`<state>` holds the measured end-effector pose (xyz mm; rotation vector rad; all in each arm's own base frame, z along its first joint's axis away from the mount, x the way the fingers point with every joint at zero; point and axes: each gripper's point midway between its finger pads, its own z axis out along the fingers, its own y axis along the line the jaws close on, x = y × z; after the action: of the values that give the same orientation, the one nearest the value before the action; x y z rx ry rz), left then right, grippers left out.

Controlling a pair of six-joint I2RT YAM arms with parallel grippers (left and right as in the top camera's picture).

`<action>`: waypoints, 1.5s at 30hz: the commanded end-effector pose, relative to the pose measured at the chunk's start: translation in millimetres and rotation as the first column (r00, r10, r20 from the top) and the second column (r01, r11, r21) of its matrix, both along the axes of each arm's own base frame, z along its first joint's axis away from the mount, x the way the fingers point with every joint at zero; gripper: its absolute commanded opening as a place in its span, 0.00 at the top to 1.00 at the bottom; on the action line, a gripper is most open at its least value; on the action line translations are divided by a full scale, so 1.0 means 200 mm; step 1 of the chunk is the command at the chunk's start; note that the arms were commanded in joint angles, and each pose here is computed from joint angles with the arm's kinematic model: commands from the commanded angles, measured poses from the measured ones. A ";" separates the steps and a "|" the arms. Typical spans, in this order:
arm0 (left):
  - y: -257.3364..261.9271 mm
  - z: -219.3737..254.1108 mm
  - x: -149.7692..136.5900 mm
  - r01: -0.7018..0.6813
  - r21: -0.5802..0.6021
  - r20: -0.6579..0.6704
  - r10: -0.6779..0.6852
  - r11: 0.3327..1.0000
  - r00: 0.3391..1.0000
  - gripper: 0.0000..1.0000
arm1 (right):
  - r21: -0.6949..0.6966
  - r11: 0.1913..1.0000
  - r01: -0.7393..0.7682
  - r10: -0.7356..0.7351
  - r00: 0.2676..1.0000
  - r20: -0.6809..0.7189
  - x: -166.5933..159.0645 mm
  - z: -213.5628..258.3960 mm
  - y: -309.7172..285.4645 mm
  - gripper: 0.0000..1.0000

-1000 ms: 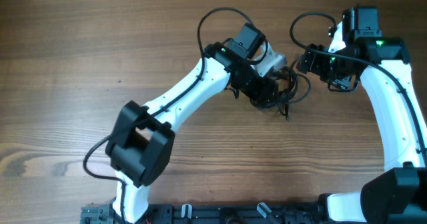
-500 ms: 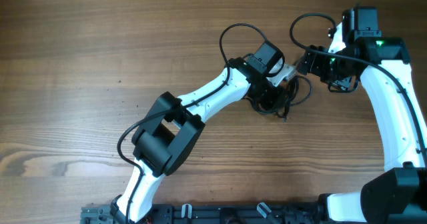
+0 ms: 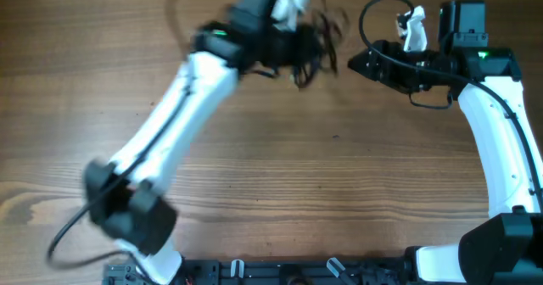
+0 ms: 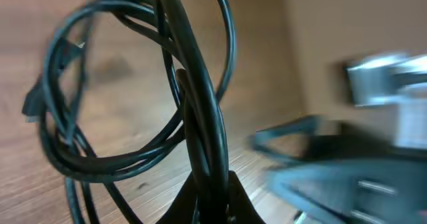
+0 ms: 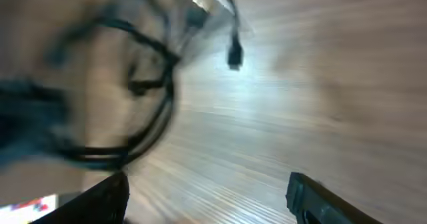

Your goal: Untangle cables

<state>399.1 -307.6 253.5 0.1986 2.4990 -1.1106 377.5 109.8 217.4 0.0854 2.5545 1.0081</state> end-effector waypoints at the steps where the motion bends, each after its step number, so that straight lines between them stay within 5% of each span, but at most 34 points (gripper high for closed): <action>1: 0.01 0.27 -0.10 0.056 -0.157 -0.007 -0.058 0.986 0.998 0.96 | 0.142 0.976 -0.165 0.144 0.978 0.150 -0.03 0.20 0.15 0.23; 9: 0.03 0.28 -0.11 0.053 -0.186 -0.042 -0.061 0.981 0.997 0.96 | 0.227 0.954 -0.197 0.137 0.958 0.253 0.05 0.35 0.20 0.24; 15: 0.02 0.29 -0.11 0.061 -0.192 -0.040 -0.070 0.980 0.997 0.96 | 0.130 0.991 0.029 -0.049 0.987 0.153 0.16 0.25 0.23 0.30; 21: 0.00 0.33 -0.17 0.126 -0.251 -0.055 -0.144 0.960 0.988 0.96 | -0.009 0.963 0.270 -0.270 0.963 0.001 0.26 -0.02 0.25 0.67; 25: 0.20 0.42 -0.08 0.048 -0.266 -0.018 -0.055 0.963 0.998 0.96 | -0.077 0.941 0.330 -0.337 0.937 -0.090 0.27 -0.18 0.10 0.94; 30: 0.68 0.46 0.09 -0.147 -0.241 0.008 0.154 0.959 0.988 0.96 | -0.184 0.923 0.338 -0.362 0.925 -0.115 0.20 -0.26 -0.26 0.96; 34: 0.98 0.32 0.12 -0.312 -0.121 -0.063 0.307 0.942 0.950 0.96 | -0.153 0.979 0.134 -0.149 0.985 -0.091 0.11 -0.25 -0.29 0.96; 40: 0.94 0.18 -0.01 -0.207 0.037 -0.057 0.209 0.978 0.976 0.96 | -0.056 0.997 -0.061 0.055 0.994 -0.095 -0.01 -0.22 -0.07 0.96; 43: 0.91 0.14 -0.03 -0.200 0.099 -0.050 0.205 0.975 0.977 0.96 | -0.138 0.990 0.012 -0.042 0.975 -0.218 -0.06 -0.29 0.00 0.95; 45: 0.91 0.11 -0.02 -0.215 0.147 -0.038 0.223 0.965 0.974 0.96 | -0.257 0.965 0.058 -0.125 0.959 -0.254 -0.08 -0.35 0.03 0.82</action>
<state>392.4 -131.3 275.2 -0.1219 2.5835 -1.0009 363.2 112.4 152.8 0.1586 2.8248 0.8652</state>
